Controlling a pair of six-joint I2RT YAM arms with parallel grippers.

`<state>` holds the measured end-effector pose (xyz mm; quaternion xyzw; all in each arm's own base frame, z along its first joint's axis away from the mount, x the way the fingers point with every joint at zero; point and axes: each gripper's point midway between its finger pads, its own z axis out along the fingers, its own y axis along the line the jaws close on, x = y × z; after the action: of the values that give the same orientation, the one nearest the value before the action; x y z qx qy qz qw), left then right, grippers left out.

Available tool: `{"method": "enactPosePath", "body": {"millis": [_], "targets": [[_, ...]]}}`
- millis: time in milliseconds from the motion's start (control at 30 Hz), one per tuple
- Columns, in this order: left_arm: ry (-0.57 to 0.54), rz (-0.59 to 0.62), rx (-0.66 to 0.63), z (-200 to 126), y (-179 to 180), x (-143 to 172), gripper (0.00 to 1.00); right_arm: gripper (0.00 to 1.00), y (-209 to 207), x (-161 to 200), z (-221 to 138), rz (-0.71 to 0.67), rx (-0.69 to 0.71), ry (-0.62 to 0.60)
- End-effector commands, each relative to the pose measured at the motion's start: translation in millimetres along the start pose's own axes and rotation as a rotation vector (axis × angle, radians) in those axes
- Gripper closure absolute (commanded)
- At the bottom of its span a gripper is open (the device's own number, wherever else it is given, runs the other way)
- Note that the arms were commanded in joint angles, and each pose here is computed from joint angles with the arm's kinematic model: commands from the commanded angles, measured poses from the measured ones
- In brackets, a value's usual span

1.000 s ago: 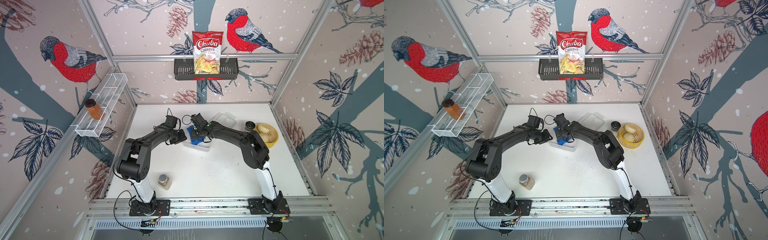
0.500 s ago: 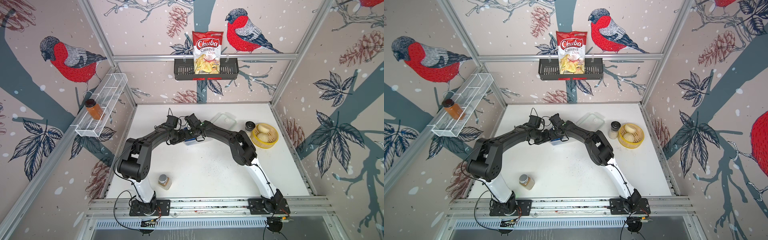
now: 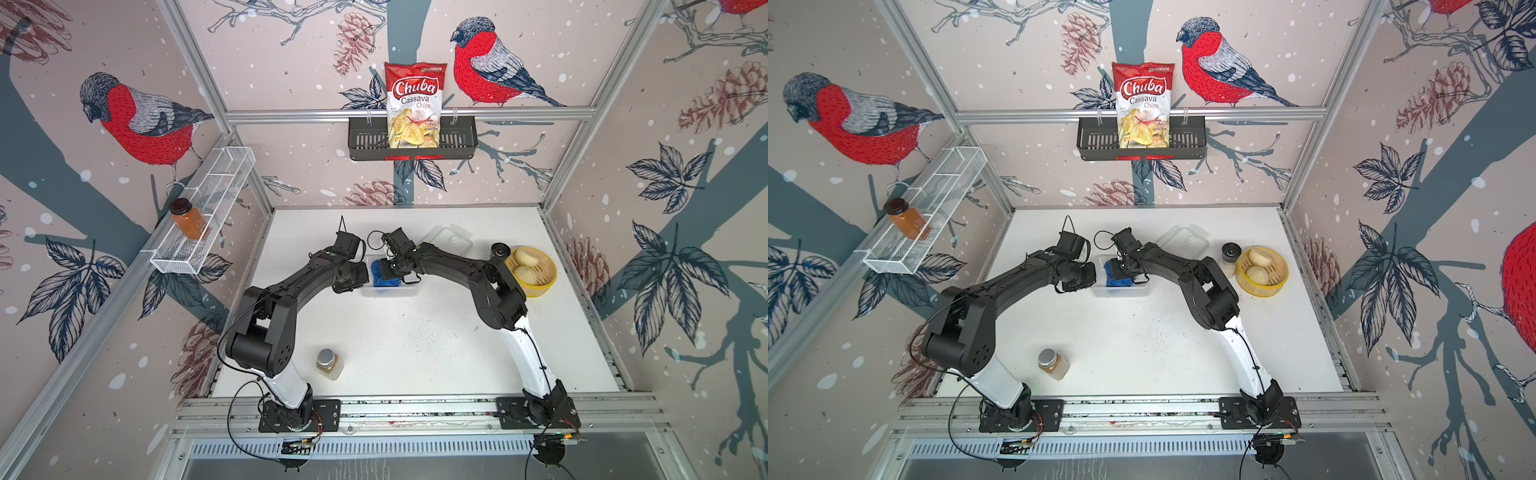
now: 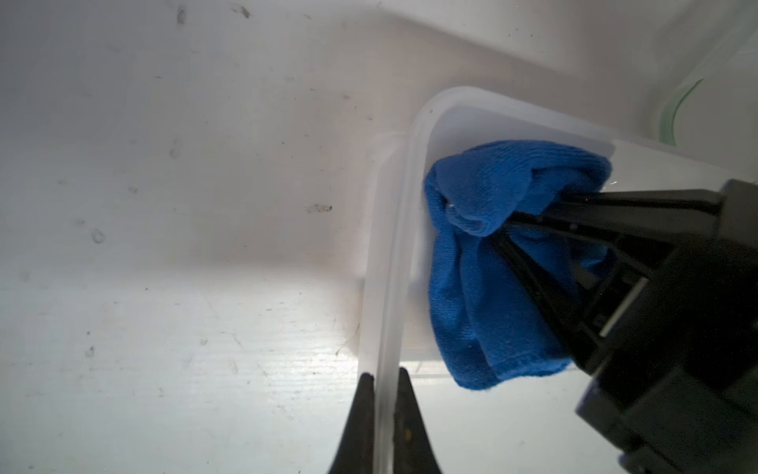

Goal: Wipe the insides of the lunch boxes
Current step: Wipe the dirt inside the lunch box.

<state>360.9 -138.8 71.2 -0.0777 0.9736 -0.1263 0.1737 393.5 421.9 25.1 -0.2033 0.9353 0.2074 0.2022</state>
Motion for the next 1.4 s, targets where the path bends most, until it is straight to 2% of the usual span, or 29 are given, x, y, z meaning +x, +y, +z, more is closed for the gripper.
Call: {"method": "enactPosePath", "body": {"millis": [0, 267, 367, 567, 633, 733, 967, 1100, 1200, 1367], "targets": [[-0.013, -0.004, -0.15, 0, 27, 4, 1.0, 1.0, -48, 35, -9, 0.034, 0.216, 0.108], [-0.039, 0.001, -0.174, -2, 29, 4, 0.99, 1.0, -51, 42, -24, 0.045, 0.217, 0.118], [-0.052, 0.007, -0.166, -5, 27, 3, 0.98, 1.0, -26, 37, -14, 0.033, 0.134, 0.124], [-0.047, 0.018, -0.16, -3, 22, 5, 0.98, 1.0, 46, 24, 14, -0.077, 0.039, 0.157], [-0.044, 0.022, -0.159, -3, 21, 6, 0.99, 1.0, 53, 21, 18, -0.077, 0.031, 0.154], [-0.042, 0.023, -0.162, -3, 21, 7, 0.99, 1.0, 38, 19, 16, -0.063, 0.064, 0.156], [-0.035, 0.026, -0.176, -1, 25, 10, 0.99, 1.0, -36, 19, -17, 0.029, 0.155, 0.142], [-0.034, 0.03, -0.177, -1, 24, 9, 0.99, 1.0, -61, 20, -29, 0.037, 0.214, 0.151], [-0.043, 0.032, -0.174, -2, 23, 6, 0.99, 1.0, -54, 20, -25, 0.031, 0.184, 0.154], [-0.043, 0.035, -0.17, -3, 21, 4, 0.99, 1.0, 0, 18, 2, -0.016, 0.062, 0.178]]}}
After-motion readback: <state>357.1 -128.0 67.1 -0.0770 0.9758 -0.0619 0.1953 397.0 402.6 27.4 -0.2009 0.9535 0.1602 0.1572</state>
